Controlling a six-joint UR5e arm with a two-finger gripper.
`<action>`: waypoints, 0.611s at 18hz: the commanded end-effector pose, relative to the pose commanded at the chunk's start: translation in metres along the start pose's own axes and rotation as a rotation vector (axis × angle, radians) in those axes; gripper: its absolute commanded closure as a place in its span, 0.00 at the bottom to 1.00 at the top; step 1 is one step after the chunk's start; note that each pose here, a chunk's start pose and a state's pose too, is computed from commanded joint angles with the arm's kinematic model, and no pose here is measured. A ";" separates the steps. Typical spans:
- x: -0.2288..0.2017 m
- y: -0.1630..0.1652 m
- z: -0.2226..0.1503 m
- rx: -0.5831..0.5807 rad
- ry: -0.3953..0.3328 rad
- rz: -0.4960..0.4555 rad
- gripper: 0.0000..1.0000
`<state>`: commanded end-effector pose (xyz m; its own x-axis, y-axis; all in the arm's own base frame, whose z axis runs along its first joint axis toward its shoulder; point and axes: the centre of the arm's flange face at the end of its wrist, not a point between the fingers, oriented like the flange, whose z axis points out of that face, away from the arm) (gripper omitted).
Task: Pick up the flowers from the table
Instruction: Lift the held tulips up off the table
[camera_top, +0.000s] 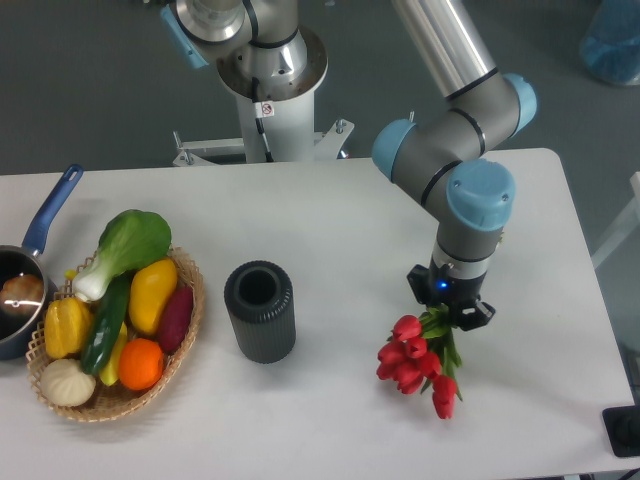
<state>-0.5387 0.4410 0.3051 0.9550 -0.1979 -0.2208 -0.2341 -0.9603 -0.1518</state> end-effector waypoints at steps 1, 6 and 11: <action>-0.007 0.003 -0.007 0.005 -0.014 -0.006 1.00; -0.031 0.000 -0.033 0.042 -0.067 -0.002 1.00; -0.041 -0.004 -0.046 0.044 -0.084 0.000 0.99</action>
<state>-0.5683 0.4434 0.3592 0.9370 -0.1787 -0.3001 -0.2431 -0.9505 -0.1933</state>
